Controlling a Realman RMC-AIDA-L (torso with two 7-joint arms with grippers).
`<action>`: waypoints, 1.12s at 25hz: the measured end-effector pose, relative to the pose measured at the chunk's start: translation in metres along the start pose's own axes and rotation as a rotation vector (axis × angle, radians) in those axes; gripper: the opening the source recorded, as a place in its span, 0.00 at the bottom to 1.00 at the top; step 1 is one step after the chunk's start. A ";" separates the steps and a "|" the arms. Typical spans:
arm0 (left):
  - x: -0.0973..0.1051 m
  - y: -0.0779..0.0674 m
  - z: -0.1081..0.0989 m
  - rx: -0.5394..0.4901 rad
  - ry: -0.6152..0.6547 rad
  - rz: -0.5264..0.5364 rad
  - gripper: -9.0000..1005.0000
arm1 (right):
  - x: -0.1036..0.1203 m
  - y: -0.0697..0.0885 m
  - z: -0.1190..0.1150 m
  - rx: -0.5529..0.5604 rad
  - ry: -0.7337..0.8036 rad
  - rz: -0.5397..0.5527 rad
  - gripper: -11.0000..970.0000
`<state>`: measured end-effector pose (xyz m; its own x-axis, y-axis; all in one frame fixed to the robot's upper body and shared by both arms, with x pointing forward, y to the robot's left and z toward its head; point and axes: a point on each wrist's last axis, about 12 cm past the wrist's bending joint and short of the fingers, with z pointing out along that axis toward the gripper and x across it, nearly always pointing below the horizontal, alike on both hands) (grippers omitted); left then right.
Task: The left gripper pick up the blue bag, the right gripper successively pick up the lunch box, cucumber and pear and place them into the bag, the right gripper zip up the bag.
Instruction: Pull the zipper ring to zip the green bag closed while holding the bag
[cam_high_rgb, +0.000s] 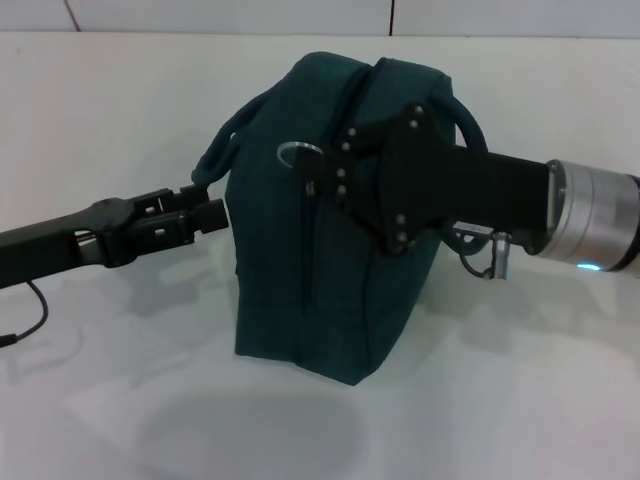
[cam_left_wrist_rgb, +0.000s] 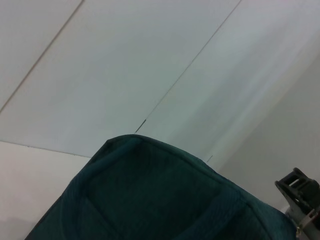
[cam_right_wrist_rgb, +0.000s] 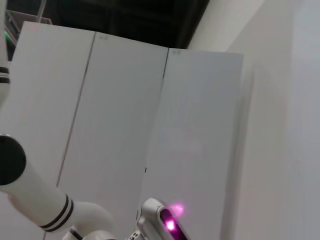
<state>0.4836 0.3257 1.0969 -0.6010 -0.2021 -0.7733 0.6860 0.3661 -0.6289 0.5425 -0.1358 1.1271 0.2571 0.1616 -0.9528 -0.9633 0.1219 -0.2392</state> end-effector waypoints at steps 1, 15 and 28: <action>0.000 0.000 0.000 0.001 0.000 0.001 0.83 | 0.000 0.000 0.000 -0.001 0.003 0.000 0.01; 0.001 0.000 0.001 0.000 0.002 -0.005 0.83 | 0.009 0.009 0.014 -0.041 0.051 -0.016 0.01; 0.009 0.001 -0.001 -0.012 0.046 -0.017 0.83 | 0.009 0.010 0.014 -0.037 0.046 -0.023 0.01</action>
<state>0.4784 0.3251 1.0899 -0.6308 -0.1665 -0.7579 0.6707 0.3742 -0.6404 0.5364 -0.1197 1.1190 0.2763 0.1137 -0.9543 -0.9595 0.0891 -0.2672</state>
